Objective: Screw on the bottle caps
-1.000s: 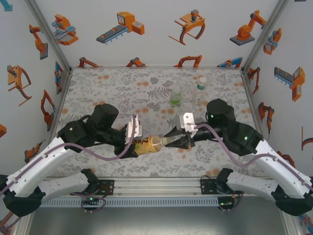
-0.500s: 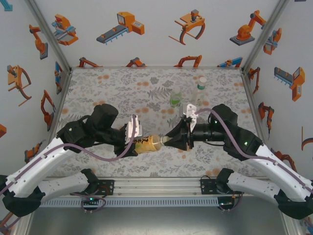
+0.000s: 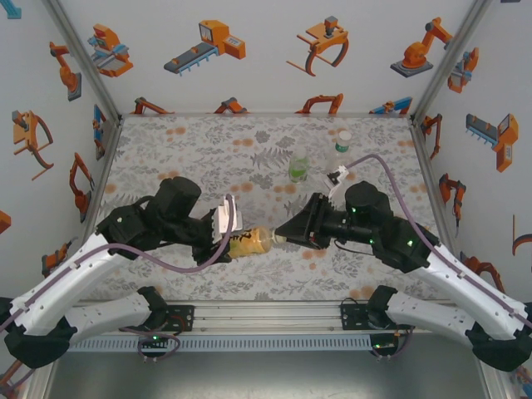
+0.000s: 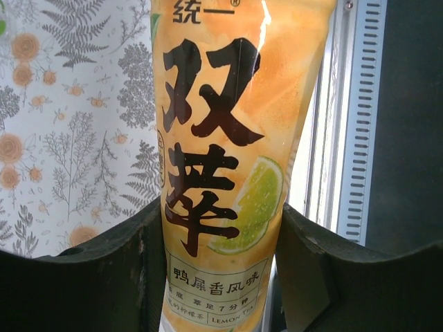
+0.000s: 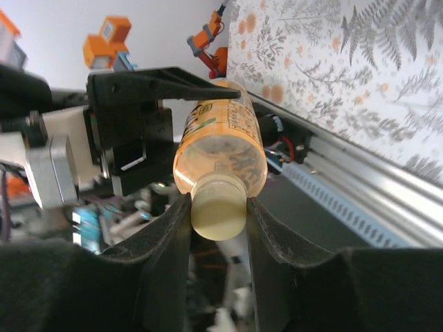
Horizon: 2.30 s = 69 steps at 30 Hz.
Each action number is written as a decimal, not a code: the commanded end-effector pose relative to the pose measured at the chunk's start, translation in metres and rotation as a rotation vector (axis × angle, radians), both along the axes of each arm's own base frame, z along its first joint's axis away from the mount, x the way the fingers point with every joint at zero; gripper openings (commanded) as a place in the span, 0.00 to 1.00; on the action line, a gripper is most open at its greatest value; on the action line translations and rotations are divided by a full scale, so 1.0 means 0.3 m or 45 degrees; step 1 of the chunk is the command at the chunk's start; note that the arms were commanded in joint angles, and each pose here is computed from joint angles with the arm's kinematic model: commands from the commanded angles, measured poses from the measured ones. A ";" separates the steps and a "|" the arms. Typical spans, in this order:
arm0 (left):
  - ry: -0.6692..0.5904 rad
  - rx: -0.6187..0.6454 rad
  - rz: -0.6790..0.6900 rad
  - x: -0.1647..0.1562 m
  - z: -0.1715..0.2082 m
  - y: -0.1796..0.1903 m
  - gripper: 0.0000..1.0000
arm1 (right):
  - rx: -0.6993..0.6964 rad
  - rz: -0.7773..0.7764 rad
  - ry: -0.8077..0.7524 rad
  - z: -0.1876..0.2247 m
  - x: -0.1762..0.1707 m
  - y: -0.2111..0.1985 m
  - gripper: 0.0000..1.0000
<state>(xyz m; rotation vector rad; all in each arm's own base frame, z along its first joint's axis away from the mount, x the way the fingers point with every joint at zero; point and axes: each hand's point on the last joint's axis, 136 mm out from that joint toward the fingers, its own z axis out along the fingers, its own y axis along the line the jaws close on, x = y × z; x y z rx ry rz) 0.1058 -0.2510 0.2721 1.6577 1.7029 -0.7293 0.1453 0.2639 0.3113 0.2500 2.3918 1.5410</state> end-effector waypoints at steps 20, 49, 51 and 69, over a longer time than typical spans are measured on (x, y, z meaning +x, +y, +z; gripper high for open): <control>-0.073 -0.198 -0.091 -0.017 0.099 -0.049 0.00 | -0.057 -0.109 -0.271 0.175 0.029 -0.084 0.65; -0.041 -0.278 -0.184 -0.078 0.130 -0.046 0.00 | -0.210 0.899 -1.972 0.396 -0.261 -0.054 0.56; -0.037 -0.279 -0.180 -0.079 0.132 -0.044 0.00 | -0.211 0.974 -2.014 0.383 -0.277 -0.050 0.55; -0.024 -0.267 -0.131 -0.061 0.151 -0.046 0.00 | -0.113 1.098 -2.074 0.368 -0.288 0.019 0.51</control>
